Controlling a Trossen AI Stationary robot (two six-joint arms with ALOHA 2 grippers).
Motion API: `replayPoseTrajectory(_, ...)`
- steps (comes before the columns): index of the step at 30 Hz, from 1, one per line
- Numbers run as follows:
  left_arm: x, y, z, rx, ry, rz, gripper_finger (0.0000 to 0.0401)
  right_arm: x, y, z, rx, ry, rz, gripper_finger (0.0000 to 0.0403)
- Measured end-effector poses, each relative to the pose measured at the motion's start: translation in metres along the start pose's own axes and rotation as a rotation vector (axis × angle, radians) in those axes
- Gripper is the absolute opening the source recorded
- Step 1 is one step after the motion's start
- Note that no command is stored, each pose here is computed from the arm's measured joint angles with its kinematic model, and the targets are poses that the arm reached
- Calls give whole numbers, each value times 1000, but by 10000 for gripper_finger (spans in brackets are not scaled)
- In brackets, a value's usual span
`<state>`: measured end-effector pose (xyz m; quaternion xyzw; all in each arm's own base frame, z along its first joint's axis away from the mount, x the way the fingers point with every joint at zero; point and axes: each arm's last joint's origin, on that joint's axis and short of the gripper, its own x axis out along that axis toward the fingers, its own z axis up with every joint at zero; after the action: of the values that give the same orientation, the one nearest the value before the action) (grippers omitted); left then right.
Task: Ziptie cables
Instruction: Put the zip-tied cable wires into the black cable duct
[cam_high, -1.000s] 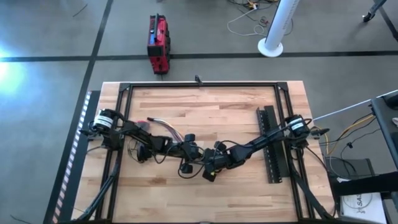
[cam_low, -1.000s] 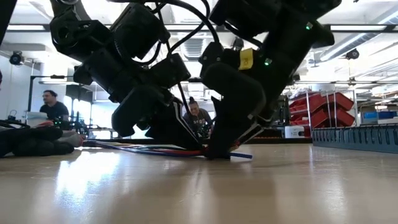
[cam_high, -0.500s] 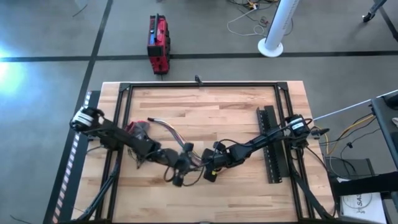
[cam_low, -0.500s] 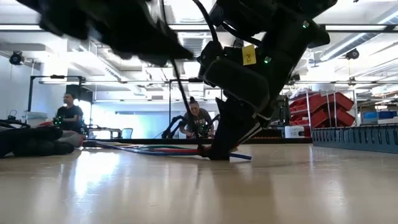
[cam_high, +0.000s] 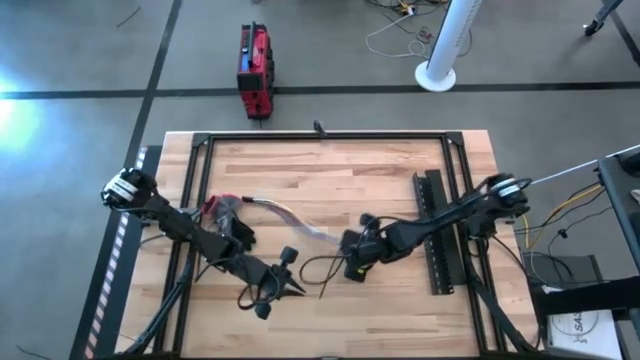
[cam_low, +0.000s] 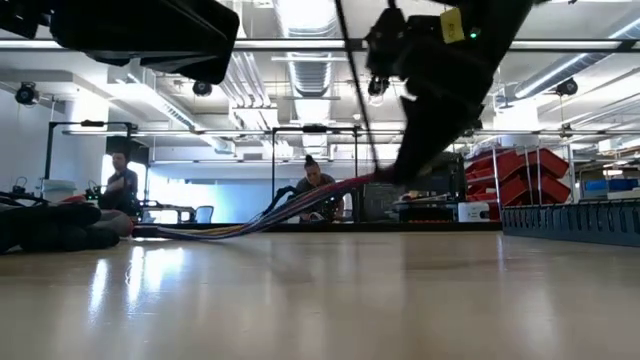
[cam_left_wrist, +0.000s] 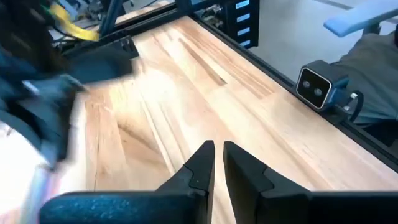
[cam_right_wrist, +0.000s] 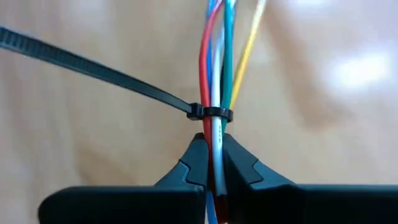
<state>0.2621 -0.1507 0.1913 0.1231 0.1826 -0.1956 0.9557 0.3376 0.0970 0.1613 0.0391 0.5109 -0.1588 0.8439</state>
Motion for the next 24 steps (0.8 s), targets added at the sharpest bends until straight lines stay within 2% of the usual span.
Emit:
replayPoseTrajectory(7, 0, 0, 1, -23, -5, 19, 20, -67, -38, -8, 120, 0, -207, 1)
replayPoseTrajectory(14, 0, 0, 1, -28, -9, 20, 20, -119, -87, -33, 339, 94, -451, 1)
replayPoseTrajectory(19, 0, 1, 3, -27, -27, 24, 20, -123, -114, -47, 447, 166, -553, 1)
replayPoseTrajectory(24, 0, 1, 4, -25, -35, 25, 20, -107, -145, -55, 521, 271, -622, 1)
